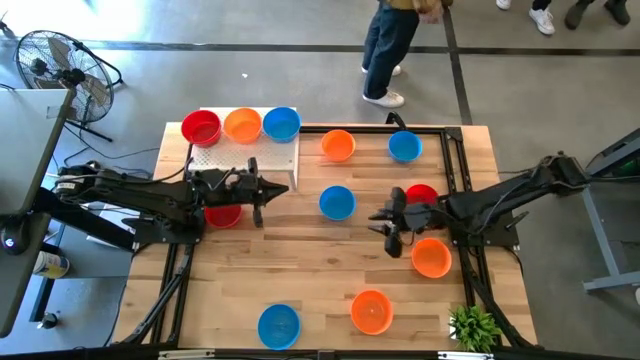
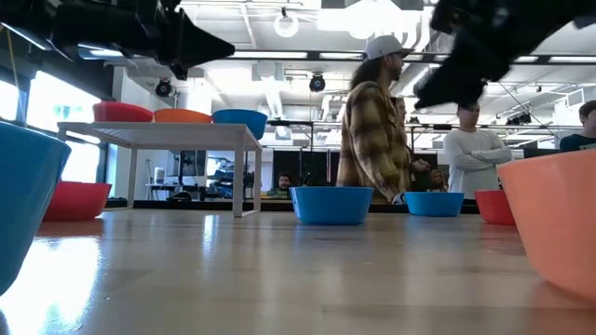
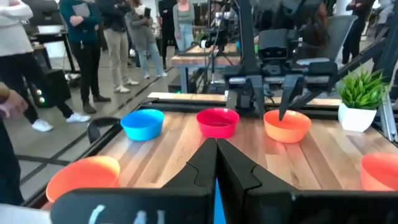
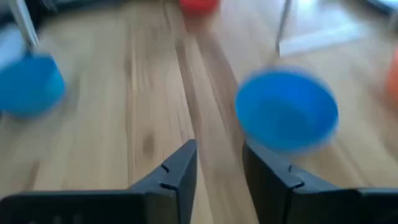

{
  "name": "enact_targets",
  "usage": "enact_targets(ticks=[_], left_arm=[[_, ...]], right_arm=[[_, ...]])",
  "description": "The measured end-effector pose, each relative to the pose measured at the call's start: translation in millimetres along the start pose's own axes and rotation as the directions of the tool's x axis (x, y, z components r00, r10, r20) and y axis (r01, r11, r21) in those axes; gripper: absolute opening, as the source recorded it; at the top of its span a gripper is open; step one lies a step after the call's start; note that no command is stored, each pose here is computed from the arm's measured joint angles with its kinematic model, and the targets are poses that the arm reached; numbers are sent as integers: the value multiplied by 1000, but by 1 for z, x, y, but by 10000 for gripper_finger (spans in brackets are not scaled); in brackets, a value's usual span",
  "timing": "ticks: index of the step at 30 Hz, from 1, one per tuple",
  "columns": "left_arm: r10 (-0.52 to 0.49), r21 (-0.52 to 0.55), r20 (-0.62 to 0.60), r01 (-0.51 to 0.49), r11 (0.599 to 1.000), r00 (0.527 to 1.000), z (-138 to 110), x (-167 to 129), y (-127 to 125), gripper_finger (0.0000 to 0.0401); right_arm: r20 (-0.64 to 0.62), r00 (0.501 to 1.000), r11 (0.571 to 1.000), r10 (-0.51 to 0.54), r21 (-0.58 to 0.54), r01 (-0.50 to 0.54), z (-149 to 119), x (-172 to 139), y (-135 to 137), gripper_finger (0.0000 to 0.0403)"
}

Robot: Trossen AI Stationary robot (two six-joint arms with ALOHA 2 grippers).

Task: Pick & Place Mini bowls
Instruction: Stack the orange bowl on top of the other orange bowl on the shelf

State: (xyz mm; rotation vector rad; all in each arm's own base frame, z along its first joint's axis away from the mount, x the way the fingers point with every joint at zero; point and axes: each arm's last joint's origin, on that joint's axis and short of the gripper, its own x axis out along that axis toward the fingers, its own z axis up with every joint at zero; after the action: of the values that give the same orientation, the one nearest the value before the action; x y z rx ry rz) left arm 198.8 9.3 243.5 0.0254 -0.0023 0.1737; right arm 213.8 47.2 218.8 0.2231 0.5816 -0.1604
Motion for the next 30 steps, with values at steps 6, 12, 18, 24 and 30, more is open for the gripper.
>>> enact_targets(ticks=[6, 12, 18, 24, 30], left_arm=[[-8, 3, -8, 8, 1000, 1000, -1, 0, 0, 2], [-9, 19, -10, 9, 1000, 1000, -2, 0, 0, 2], [-9, 30, -23, 10, 999, 1000, -4, 2, -1, 2], [-11, 29, -49, 13, 999, 999, -9, 5, -1, 2], [-14, 30, -52, 15, 999, 999, -10, 7, -2, 2]], right_arm=[[-356, 932, 994, -67, 59, 94, -8, -28, 8, 148], [-685, 726, 981, -58, 96, 168, -30, -55, 9, 165], [-823, 556, 964, -112, 47, 263, -57, -60, -4, 169], [-823, 552, 943, -133, 65, 325, -75, -49, -17, 169], [-828, 553, 932, -98, 119, 344, -89, -37, -33, 166]])
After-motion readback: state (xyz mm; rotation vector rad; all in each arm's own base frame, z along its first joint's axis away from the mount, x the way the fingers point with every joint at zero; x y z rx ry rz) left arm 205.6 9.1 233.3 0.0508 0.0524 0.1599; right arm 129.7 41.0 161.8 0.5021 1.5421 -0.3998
